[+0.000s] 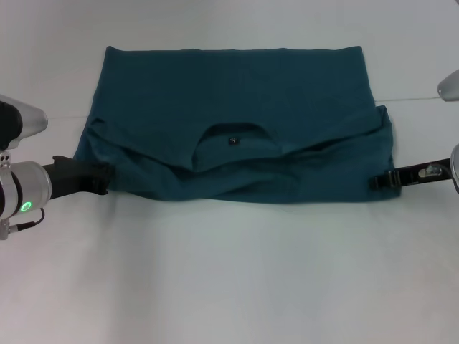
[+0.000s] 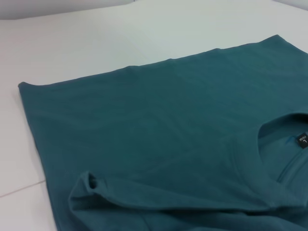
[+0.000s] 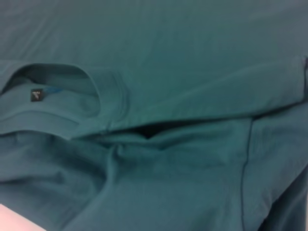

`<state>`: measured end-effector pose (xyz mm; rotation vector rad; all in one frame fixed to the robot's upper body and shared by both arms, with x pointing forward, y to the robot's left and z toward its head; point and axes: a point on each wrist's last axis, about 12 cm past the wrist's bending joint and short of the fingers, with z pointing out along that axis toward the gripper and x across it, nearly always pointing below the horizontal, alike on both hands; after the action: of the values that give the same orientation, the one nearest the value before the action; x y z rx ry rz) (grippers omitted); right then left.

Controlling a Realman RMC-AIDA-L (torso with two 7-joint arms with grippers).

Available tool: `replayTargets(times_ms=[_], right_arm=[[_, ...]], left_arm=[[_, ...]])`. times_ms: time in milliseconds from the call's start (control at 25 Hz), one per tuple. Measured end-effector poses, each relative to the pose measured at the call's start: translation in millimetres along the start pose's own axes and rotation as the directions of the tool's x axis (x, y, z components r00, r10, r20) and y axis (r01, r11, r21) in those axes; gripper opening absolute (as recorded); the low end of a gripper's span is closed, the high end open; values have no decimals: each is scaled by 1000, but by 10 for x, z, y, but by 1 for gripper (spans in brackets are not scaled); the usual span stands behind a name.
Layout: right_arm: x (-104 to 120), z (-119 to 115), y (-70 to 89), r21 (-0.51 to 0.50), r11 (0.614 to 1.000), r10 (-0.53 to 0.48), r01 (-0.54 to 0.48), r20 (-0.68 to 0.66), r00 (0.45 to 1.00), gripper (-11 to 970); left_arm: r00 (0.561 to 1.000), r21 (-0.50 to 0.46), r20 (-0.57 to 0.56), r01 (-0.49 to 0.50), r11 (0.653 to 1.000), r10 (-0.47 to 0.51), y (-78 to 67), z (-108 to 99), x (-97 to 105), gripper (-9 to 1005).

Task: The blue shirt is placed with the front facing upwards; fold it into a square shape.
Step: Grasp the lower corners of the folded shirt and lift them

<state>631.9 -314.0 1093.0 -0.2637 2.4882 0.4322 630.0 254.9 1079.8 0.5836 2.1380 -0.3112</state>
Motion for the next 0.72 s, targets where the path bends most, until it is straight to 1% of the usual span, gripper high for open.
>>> replayTargets(times_ms=[160,280,480,640,720], right_arm=[[10,-48,-21,-35,999,11,-10,21,1000,260],[40,-102,-83,-42,999,27,-26,23,999,152],[139,-229,-212,-68,995,70,-67,40,997,33],[248,-316,-324,-68,993,100,-97,45,994,35],[282,-336,-347,-69,993,96,-93,38,995,35]], left_arm=[[1000,1,1,2,1000,-2,2,-2,-1,43],[1000,-2,-3,4,1000,-4,20,-14,15,43],[999,-1,-25,30,1000,-30,96,-72,87,43],[998,-2,-28,48,999,-48,137,-106,125,43],[998,-5,-30,54,999,-54,164,-123,140,43]])
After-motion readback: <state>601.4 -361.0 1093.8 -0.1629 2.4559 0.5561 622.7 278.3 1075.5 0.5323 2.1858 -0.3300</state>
